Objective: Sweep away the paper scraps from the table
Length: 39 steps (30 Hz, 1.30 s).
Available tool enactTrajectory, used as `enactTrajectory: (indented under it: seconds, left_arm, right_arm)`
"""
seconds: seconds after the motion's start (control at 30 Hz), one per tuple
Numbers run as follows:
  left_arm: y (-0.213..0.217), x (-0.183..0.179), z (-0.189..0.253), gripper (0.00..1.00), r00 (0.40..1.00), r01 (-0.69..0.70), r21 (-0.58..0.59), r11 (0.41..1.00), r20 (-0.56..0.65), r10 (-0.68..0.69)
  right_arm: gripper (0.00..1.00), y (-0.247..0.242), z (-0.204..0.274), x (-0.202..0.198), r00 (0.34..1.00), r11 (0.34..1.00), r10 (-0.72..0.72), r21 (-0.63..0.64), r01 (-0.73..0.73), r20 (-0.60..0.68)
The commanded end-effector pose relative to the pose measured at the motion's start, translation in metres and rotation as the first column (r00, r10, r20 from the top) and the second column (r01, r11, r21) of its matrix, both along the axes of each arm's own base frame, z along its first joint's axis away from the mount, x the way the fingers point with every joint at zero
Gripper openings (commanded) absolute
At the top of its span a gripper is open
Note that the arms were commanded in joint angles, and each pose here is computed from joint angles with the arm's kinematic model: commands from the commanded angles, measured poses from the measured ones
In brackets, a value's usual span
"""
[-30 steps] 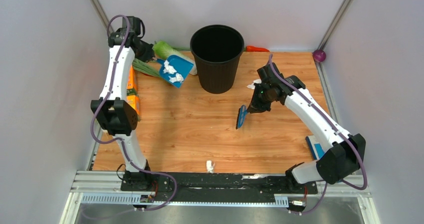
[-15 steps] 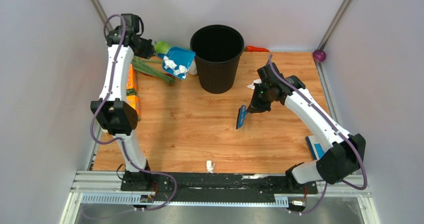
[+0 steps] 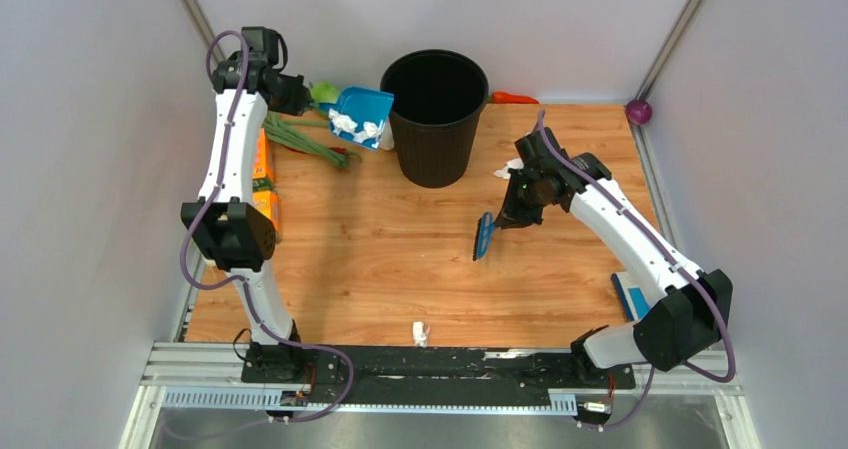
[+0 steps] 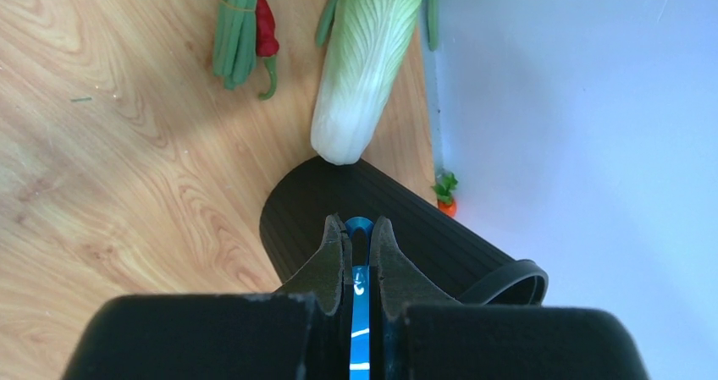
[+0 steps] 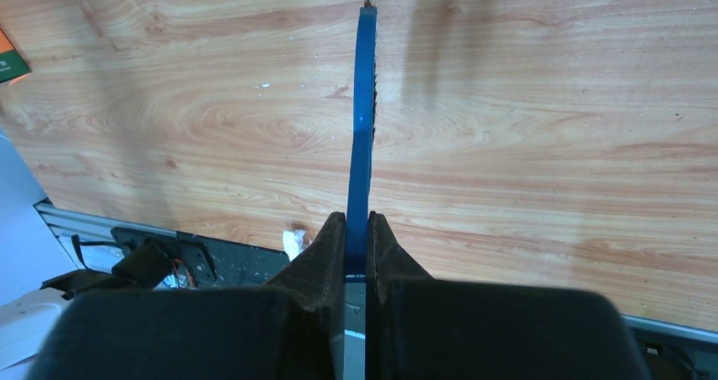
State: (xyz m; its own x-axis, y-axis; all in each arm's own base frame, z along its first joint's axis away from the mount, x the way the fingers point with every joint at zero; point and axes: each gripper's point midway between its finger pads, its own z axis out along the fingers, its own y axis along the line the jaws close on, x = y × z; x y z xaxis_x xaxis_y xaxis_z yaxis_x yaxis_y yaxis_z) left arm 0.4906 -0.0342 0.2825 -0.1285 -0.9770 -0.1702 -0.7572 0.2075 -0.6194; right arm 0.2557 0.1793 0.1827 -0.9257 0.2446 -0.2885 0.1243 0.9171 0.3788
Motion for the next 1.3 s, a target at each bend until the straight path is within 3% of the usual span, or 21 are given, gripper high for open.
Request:
enactTrajectory:
  seconds: [0.0, 0.5, 1.27]
  left_arm:
    - [-0.006, -0.004, 0.044, 0.0, 0.994, -0.009, -0.058, 0.998, 0.109, 0.016]
    - [-0.007, 0.007, 0.092, 0.0, 0.961, -0.066, -0.104, 0.992, 0.259, 0.091]
    - [-0.078, 0.056, 0.114, 0.0, 0.902, -0.035, -0.188, 0.982, 0.418, 0.112]
  right_arm:
    - [0.0, 0.0, 0.01, -0.004, 1.0, 1.0, 0.01, 0.03, -0.011, 0.028]
    - [0.0, -0.001, 0.009, -0.008, 1.0, 0.999, 0.002, 0.034, -0.003, 0.026]
    - [0.0, -0.007, 0.004, -0.019, 1.0, 0.999, 0.003, 0.032, -0.004, 0.024]
